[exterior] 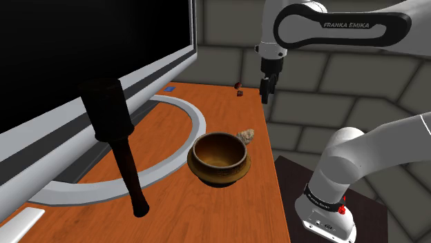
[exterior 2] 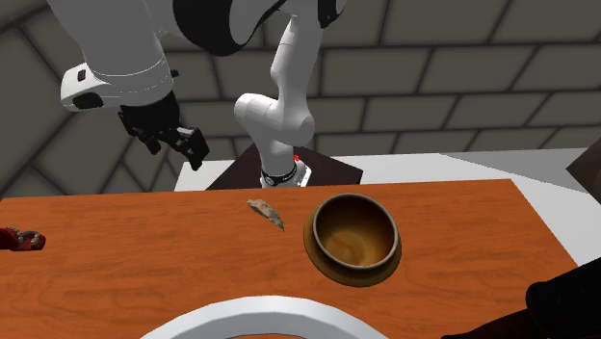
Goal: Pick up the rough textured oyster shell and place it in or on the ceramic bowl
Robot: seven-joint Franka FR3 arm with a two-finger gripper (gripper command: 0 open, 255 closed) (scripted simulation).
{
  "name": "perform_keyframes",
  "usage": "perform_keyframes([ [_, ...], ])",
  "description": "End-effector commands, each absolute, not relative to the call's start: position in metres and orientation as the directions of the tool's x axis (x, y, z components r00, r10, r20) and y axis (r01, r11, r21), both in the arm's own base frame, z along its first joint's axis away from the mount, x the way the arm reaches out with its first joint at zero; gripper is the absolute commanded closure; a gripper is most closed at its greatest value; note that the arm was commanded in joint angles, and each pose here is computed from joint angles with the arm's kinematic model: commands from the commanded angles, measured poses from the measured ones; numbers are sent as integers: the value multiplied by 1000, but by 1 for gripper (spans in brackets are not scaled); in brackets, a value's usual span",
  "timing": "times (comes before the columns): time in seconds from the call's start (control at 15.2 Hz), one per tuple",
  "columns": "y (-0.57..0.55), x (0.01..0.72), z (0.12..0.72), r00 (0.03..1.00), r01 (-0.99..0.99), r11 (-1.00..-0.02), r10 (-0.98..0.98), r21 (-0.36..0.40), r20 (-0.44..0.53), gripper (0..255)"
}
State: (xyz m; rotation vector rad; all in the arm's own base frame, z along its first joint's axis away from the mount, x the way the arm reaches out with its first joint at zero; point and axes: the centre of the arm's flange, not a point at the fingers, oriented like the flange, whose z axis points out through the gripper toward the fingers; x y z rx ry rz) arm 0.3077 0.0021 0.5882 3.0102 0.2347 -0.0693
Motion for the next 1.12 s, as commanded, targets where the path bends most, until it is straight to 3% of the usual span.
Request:
perform_keyframes([
  [0.0,2,308,588,987,157,-981,152,117,-55,0],
  [0.2,38,313,577,928,374,-921,371,112,-44,0],
  [0.46,85,309,563,774,631,-768,632,109,-27,0],
  [0.73,129,290,549,550,831,-545,835,111,-11,0],
  [1.06,174,250,532,201,972,-200,980,121,7,0],
])
